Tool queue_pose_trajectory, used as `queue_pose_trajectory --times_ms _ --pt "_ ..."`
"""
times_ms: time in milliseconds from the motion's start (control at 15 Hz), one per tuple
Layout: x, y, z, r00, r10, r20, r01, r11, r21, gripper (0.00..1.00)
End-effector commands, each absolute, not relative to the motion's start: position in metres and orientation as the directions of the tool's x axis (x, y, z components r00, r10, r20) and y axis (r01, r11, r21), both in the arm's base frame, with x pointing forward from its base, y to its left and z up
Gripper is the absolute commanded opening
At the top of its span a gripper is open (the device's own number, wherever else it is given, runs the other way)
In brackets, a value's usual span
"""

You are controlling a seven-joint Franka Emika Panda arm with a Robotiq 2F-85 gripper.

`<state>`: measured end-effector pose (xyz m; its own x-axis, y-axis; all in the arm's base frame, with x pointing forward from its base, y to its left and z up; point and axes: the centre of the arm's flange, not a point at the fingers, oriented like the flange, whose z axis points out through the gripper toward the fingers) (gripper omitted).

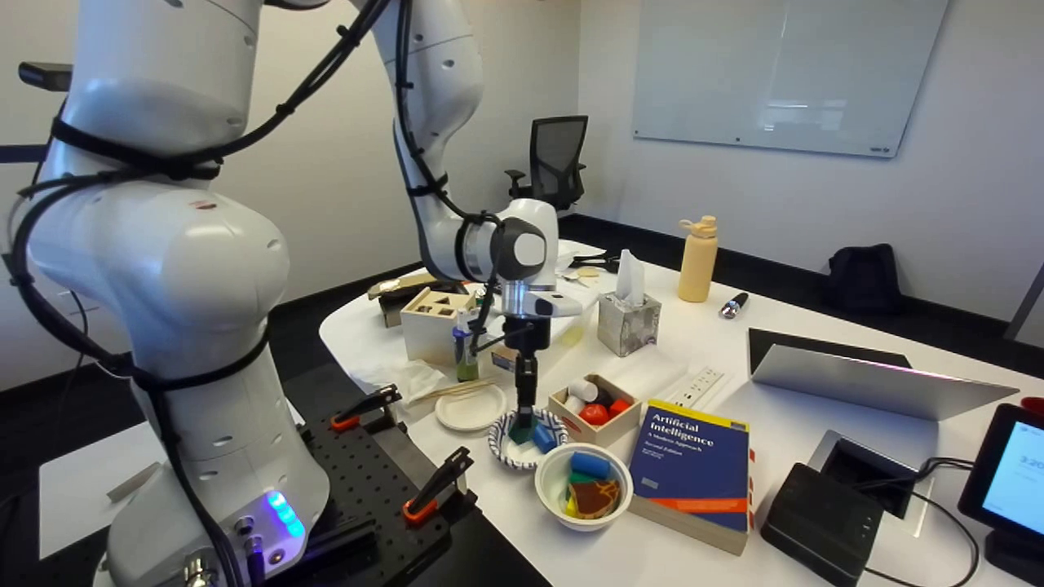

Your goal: Put the green block from the white bowl on the white plate.

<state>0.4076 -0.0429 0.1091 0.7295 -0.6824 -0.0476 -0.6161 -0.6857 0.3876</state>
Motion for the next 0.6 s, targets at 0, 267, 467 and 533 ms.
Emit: queue_pose_trajectory --times_ms 0,267,467,533 --pt "0.372 0.028 0.13 0.746 -0.663 0.067 -0.644 -0.69 0.331 0.22" --pt "0.364 0.091 0.132 0.737 -0.633 0.236 -0.676 -0.692 0.255 0.22" --pt "0.377 0.129 0.133 0.704 -0.611 0.363 -0.697 -0.692 0.188 0.22" --pt "0.382 0.138 0.132 0.689 -0.606 0.398 -0.706 -0.685 0.179 0.22"
